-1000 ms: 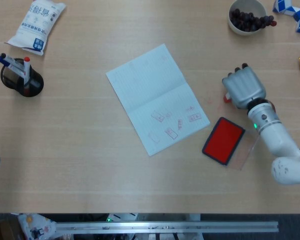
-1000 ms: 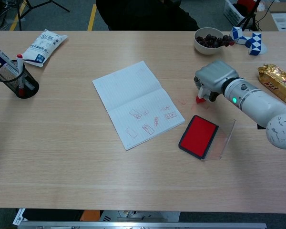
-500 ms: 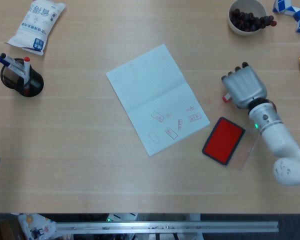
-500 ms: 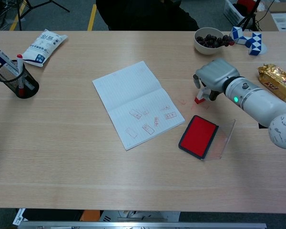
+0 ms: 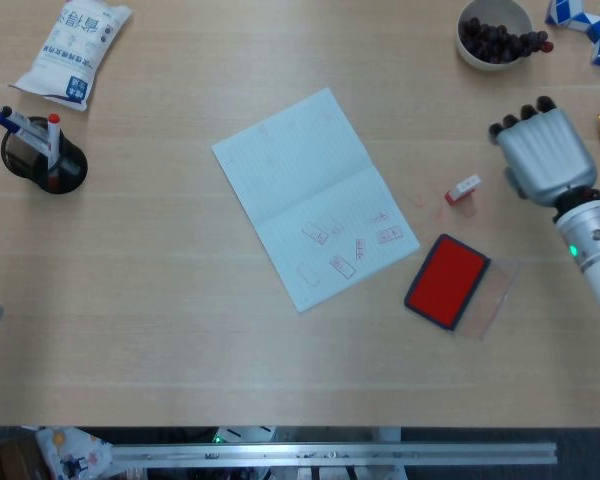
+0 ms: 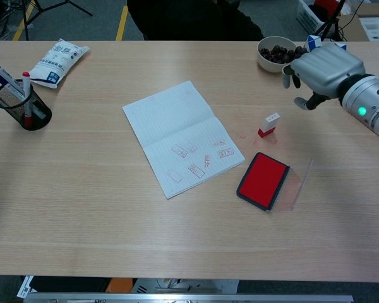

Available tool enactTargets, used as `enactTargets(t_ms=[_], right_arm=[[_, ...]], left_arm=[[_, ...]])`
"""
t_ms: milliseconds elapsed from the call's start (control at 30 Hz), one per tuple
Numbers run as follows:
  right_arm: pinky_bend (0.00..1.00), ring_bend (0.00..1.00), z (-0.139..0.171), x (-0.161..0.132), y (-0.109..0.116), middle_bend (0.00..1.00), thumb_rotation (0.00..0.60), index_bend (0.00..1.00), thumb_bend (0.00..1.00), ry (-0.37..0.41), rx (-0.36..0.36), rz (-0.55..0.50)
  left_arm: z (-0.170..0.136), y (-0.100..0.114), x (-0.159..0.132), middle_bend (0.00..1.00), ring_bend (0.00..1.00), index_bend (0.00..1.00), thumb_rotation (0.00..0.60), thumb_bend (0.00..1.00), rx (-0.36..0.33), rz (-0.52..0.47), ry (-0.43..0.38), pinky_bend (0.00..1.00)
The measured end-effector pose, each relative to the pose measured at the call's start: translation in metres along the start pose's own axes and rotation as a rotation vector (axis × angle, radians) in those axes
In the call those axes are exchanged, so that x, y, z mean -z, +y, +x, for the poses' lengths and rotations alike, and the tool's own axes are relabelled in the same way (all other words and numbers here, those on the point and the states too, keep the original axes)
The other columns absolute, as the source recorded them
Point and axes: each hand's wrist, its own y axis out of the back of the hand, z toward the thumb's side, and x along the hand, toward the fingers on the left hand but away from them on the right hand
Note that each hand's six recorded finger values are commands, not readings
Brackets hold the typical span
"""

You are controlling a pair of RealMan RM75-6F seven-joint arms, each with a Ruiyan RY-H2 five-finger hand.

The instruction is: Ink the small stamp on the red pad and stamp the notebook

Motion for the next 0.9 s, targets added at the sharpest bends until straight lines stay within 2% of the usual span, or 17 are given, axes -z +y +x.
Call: enactTargets(t_ms=[233,400,600,900], right_arm=[[0.28,0.36,0.041,0.054,0.01,0.48,0.6,0.48,0.36,-0.119,0.106,-0.049],[0.28,0.37,0.076,0.088,0.007,0.48,0.6,0.48,0.36,-0.193,0.155,-0.06],[0.28,0.37,0.115,0.118,0.002,0.5,0.6,0.49,0.36,-0.271,0.173,-0.091],[0.28,0.38,0.164,0.143,-0.006,0.5,0.6,0.5,0.36,-0.353,0.189,-0.124]], left_arm=[[0.005,0.0,-0.001,0.15,0.2,0.0,0.6,0.12,-0.025,-0.004,-0.004,0.12],[0.01,-0.001,0.002,0.15,0.2,0.0,0.6,0.12,-0.04,-0.001,0.0,0.12],[0.01,0.002,0.0,0.15,0.2,0.0,0.6,0.12,-0.062,-0.004,-0.011,0.12],[0.005,0.004,-0.004,0.15,0.2,0.0,0.6,0.12,-0.089,-0.003,-0.019,0.12]])
